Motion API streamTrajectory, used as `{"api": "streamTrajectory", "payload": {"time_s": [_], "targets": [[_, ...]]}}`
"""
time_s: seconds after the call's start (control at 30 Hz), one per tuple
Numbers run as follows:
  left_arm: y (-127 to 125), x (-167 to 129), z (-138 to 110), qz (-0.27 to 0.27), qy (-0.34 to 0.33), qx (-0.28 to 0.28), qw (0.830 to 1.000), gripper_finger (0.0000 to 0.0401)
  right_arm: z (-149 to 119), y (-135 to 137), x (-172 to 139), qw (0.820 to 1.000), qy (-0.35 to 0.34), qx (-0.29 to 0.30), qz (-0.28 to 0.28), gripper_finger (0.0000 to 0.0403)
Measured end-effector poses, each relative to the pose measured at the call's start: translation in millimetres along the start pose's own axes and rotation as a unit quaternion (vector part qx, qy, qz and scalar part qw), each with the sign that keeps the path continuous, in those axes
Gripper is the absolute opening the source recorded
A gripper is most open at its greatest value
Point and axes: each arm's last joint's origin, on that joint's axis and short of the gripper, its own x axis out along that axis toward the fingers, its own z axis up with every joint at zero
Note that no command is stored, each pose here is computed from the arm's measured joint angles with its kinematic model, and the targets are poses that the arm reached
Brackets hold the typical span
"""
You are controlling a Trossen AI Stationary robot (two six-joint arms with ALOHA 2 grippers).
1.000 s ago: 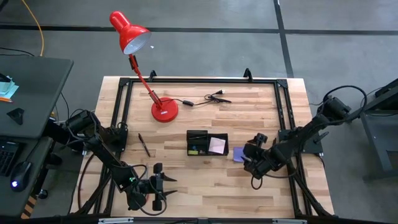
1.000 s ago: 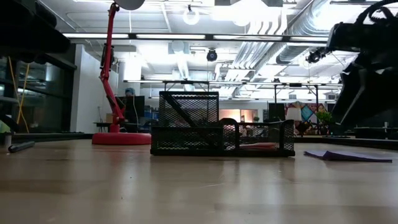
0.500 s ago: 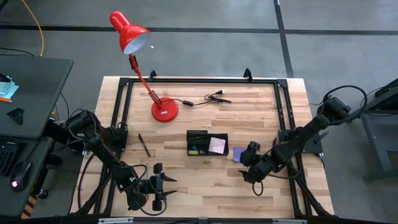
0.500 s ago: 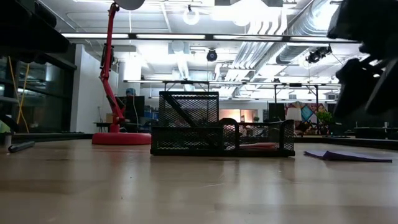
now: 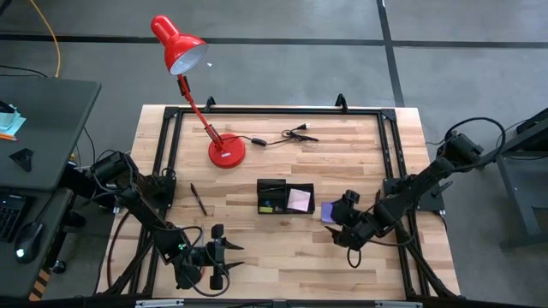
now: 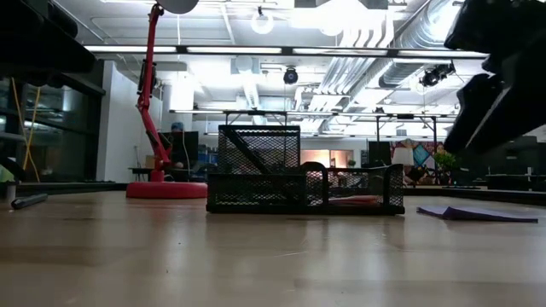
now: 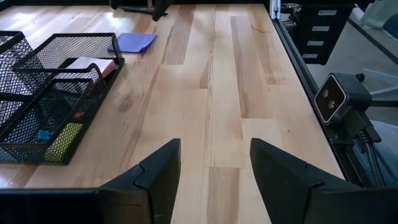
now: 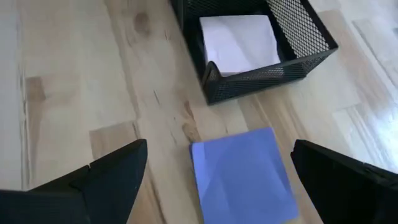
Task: Pick and place office supplies into organizer
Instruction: Put the blue sticky notes into the black desk organizer
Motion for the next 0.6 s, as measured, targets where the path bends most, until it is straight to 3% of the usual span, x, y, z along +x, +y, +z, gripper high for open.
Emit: {"api": "streamTrajectory", "payload": {"time_s": [0.13, 0.2, 0.33, 0.6], "targets": [[0, 0, 0, 0.003, -0.002, 0.000, 1.000, 0.0184, 0, 2, 0, 1.000, 0.012, 0.004, 0.021, 0.0386], [0, 0, 0, 0.004, -0.002, 0.002, 1.000, 0.0184, 3, 5, 0, 0.999, -0.001, 0.039, 0.037, 0.0385], [0, 0, 0, 0.003, -0.002, 0.002, 1.000, 0.0184, 9, 8, -1, 0.997, -0.040, 0.054, 0.037, 0.0385], [0, 0, 0, 0.003, -0.002, 0.006, 1.000, 0.0184, 11, 5, 2, 0.999, -0.046, -0.014, 0.019, 0.0385]]}}
